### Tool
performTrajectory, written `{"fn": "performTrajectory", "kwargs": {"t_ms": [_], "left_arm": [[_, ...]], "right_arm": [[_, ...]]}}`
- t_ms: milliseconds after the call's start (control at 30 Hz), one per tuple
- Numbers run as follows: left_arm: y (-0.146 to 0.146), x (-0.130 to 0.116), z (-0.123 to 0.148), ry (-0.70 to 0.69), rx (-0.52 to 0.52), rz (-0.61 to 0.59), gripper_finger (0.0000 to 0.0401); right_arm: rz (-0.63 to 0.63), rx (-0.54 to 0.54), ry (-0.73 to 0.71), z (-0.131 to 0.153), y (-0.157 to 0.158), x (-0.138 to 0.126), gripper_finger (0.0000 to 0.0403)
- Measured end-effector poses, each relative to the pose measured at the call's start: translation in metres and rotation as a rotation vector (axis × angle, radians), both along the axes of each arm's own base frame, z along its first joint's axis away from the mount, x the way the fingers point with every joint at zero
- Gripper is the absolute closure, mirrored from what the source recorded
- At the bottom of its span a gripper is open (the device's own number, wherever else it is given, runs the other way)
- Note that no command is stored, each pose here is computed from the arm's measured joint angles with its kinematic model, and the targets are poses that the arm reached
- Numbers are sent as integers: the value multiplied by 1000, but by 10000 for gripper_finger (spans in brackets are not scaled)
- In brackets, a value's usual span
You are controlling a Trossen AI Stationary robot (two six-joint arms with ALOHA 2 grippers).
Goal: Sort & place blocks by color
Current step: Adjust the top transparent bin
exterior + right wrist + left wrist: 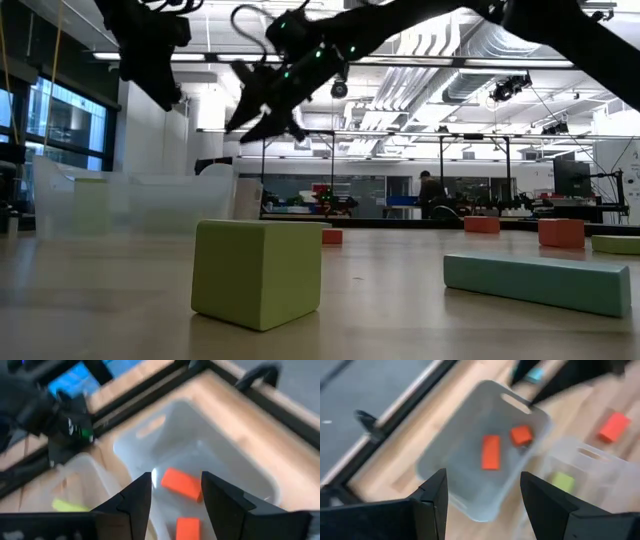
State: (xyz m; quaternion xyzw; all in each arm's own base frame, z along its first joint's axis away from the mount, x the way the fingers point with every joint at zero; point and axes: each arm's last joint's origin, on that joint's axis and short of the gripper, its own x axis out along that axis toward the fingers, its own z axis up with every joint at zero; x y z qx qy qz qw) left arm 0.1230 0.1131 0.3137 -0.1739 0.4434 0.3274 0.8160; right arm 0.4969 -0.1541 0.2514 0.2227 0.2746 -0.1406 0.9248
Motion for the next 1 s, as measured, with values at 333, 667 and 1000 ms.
{"fn": "performTrajectory", "kwargs": {"t_ms": [333, 667, 1000], "left_arm": [[-27, 4, -23, -28, -131, -51, 220], [-63, -2, -18, -117, -251, -7, 220], [-99, 11, -20, -133, -387, -4, 220]], "right_arm": [[-147, -107, -78, 54, -8, -23, 240], [-160, -108, -113, 78, -18, -39, 240], [-150, -83, -79, 98, -22, -62, 240]]}}
